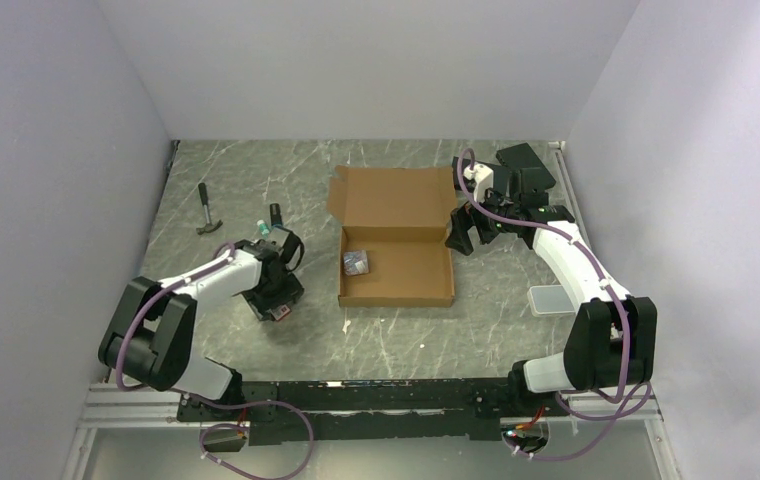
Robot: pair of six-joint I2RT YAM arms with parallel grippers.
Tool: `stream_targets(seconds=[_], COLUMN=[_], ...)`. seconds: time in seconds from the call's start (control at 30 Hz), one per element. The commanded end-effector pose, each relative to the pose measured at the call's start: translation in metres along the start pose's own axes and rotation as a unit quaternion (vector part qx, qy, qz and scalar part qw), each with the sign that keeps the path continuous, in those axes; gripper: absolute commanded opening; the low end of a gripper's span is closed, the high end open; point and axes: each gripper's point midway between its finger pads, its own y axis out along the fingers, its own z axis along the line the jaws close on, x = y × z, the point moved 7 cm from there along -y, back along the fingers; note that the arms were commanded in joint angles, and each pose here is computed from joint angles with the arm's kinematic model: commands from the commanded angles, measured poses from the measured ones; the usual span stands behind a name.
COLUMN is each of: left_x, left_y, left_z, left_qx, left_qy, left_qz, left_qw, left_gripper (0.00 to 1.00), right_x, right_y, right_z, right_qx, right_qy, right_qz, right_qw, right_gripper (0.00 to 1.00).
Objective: Fold the paper box
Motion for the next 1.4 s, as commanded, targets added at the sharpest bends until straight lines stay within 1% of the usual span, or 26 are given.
stream_targets(seconds=[0.0,0.13,0.2,0.27,0.3,0.33,0.43,0.5,0.6,0.67,0.73,0.8,0.83,0.87,0.9,0.93,1.0,1.1,1.17,1.23,1.3,1.37], left_x=[0.007,0.018,0.018,0.016,0.015,0.015,0.015,0.018,0.023,0.025,0.025,0.024,0.022,0.020,0.015,0.013,0.010,0.000,-0.010,-0.021,-0.032,-0.040], left_y=[0.015,0.025,0.029,0.032,0.033,0.032,0.026,0.017,0.001,-0.013,-0.025,-0.043,-0.053,-0.065,-0.078,-0.088,-0.106,-0.127,-0.133,-0.136,-0.126,-0.122], left_z=[0.023,0.027,0.026,0.024,0.022,0.021,0.021,0.023,0.025,0.024,0.017,0.004,-0.003,-0.012,-0.020,-0.025,-0.036,-0.062,-0.084,-0.109,-0.136,-0.161], left_qx=[0.053,0.043,0.042,0.036,0.029,0.024,0.011,0.006,-0.016,-0.050,-0.107,-0.195,-0.248,-0.307,-0.367,-0.404,-0.451,-0.485,-0.491,-0.488,-0.473,-0.458], left_qy=[-0.038,-0.056,-0.053,-0.045,-0.042,-0.038,-0.026,-0.019,-0.008,0.000,0.018,0.054,0.079,0.104,0.132,0.144,0.168,0.212,0.242,0.270,0.297,0.320], left_qz=[-0.034,-0.022,-0.012,0.000,0.005,0.010,0.010,-0.005,-0.026,-0.037,-0.042,-0.049,-0.055,-0.059,-0.056,-0.063,-0.070,-0.069,-0.065,-0.063,-0.049,-0.048], left_qw=[0.997,0.997,0.998,0.998,0.999,0.999,1.000,1.000,0.999,0.998,0.993,0.978,0.964,0.944,0.919,0.901,0.874,0.846,0.834,0.827,0.828,0.828], left_gripper=[0.70,0.68,0.56,0.41,0.31,0.25,0.15,0.12,0.11,0.10,0.10,0.10,0.10,0.10,0.09,0.08,0.08,0.09,0.09,0.09,0.09,0.10], right_x=[0.016,0.017,0.016,0.017,0.017,0.017,0.016,0.016,0.016,0.016,0.016,0.016,0.016,0.016,0.016,0.016,0.015,0.015,0.015,0.015,0.015,0.014], right_y=[-0.008,-0.009,-0.009,-0.009,-0.009,-0.009,-0.009,-0.009,-0.009,-0.009,-0.009,-0.009,-0.008,-0.009,-0.008,-0.008,-0.008,-0.008,-0.008,-0.007,-0.008,-0.007], right_z=[0.002,0.003,0.003,0.003,0.003,0.002,0.002,0.002,0.002,0.002,0.002,0.002,0.002,0.002,0.002,0.002,0.001,0.001,0.001,0.001,0.001,0.000], right_qx=[0.007,0.007,0.006,0.007,0.006,0.006,0.006,0.006,0.007,0.006,0.006,0.006,0.006,0.006,0.005,0.006,0.005,0.005,0.005,0.004,0.003,0.004], right_qy=[-0.028,-0.029,-0.028,-0.029,-0.029,-0.029,-0.028,-0.029,-0.029,-0.028,-0.028,-0.028,-0.028,-0.028,-0.028,-0.027,-0.027,-0.027,-0.027,-0.026,-0.027,-0.027], right_qz=[-0.027,-0.029,-0.028,-0.029,-0.029,-0.029,-0.029,-0.029,-0.029,-0.028,-0.029,-0.028,-0.029,-0.029,-0.029,-0.028,-0.027,-0.027,-0.027,-0.026,-0.027,-0.026], right_qw=[0.999,0.999,0.999,0.999,0.999,0.999,0.999,0.999,0.999,0.999,0.999,0.999,0.999,0.999,0.999,0.999,0.999,0.999,0.999,0.999,0.999,0.999], right_gripper=[1.00,1.00,1.00,1.00,1.00,1.00,1.00,1.00,1.00,1.00,1.00,1.00,1.00,1.00,1.00,1.00,1.00,1.00,1.00,1.00,1.00,1.00])
